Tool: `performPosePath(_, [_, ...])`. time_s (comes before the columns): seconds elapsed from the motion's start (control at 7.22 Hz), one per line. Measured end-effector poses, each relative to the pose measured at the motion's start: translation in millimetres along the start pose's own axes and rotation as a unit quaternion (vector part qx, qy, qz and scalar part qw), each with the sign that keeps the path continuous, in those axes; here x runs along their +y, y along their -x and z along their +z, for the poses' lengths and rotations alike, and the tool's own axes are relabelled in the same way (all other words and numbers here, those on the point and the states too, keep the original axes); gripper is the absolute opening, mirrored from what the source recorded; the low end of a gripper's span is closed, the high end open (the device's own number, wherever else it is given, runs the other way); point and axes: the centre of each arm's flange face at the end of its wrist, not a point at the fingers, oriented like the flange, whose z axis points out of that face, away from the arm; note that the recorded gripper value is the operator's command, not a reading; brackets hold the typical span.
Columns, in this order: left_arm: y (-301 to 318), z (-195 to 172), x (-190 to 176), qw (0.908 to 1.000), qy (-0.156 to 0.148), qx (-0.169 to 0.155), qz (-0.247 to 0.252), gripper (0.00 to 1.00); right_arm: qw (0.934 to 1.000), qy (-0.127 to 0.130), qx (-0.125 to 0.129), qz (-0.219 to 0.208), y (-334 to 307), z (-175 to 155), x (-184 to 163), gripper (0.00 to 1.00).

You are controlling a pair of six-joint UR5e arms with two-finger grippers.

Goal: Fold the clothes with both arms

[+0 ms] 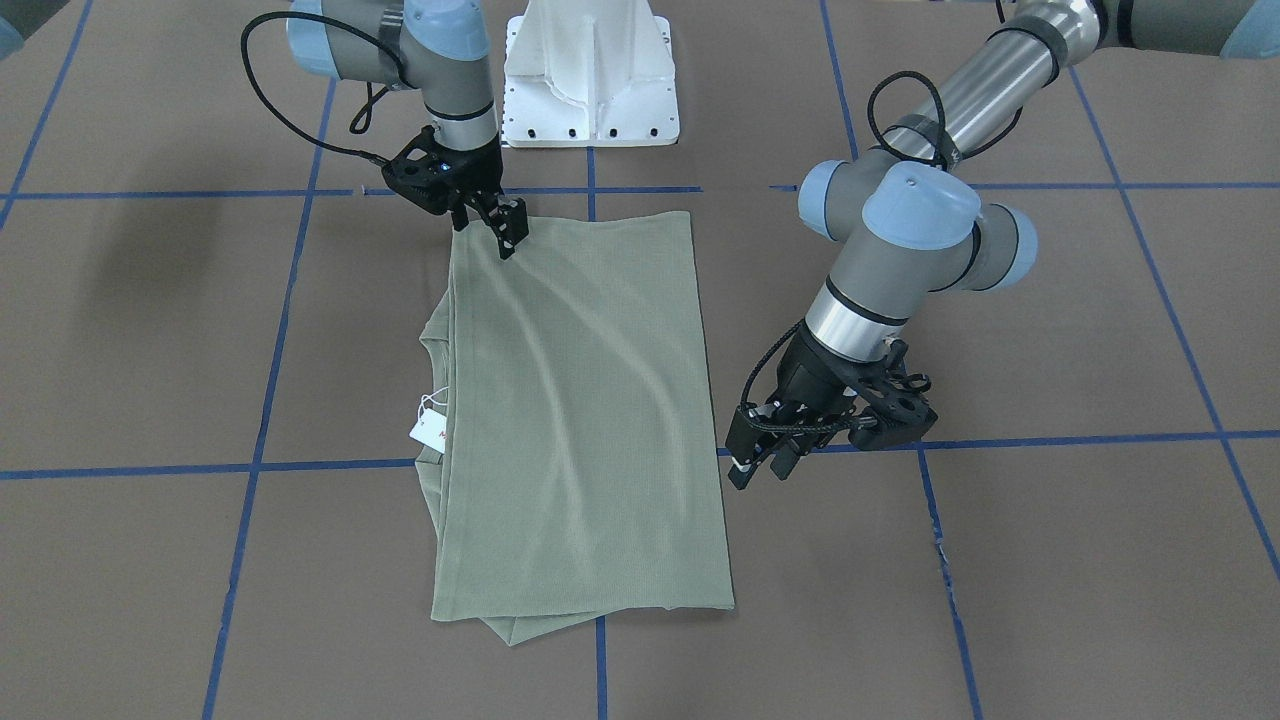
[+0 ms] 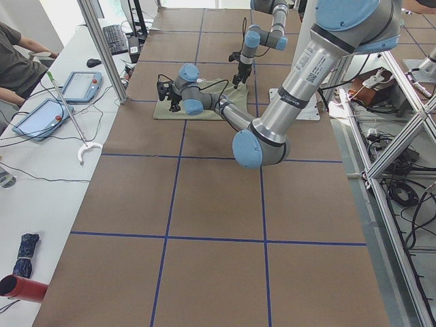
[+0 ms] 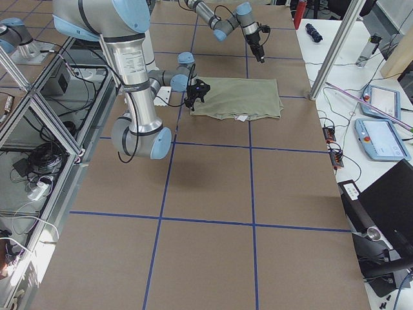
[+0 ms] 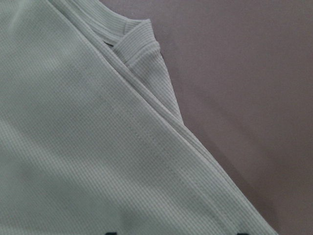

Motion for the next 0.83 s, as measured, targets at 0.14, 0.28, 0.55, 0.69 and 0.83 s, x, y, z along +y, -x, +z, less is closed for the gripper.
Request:
performPosePath(0.14, [-1.2,-1.7,0.4,1.0000,0.000,0.002,0.000,0.64,1.0000,0.000,0.002,0.000,-0.6,2.4,1.2,0.74])
performPosePath(0.28, [-2.0,-2.6,0.6,1.0000,0.000,0.003,0.001,0.64,1.0000,0.001,0.005,-0.001,-2.0,3.8,3.0,0.53])
performPosePath(0.55, [-2.2,-3.0,0.7,1.0000,0.000,0.003,0.001,0.64,1.0000,0.001,0.008,-0.002,-4.4,3.5,3.7,0.00])
performPosePath(0.69, [-2.8,-3.1,0.8,1.0000,0.000,0.003,0.001,0.64,0.9999,0.006,0.011,-0.002,-5.6,3.4,4.1,0.00])
performPosePath(0.83, [-3.1,-3.2,0.8,1.0000,0.000,0.003,0.001,0.64,0.9998,0.013,0.016,-0.002,-6.8,3.4,5.2,0.00])
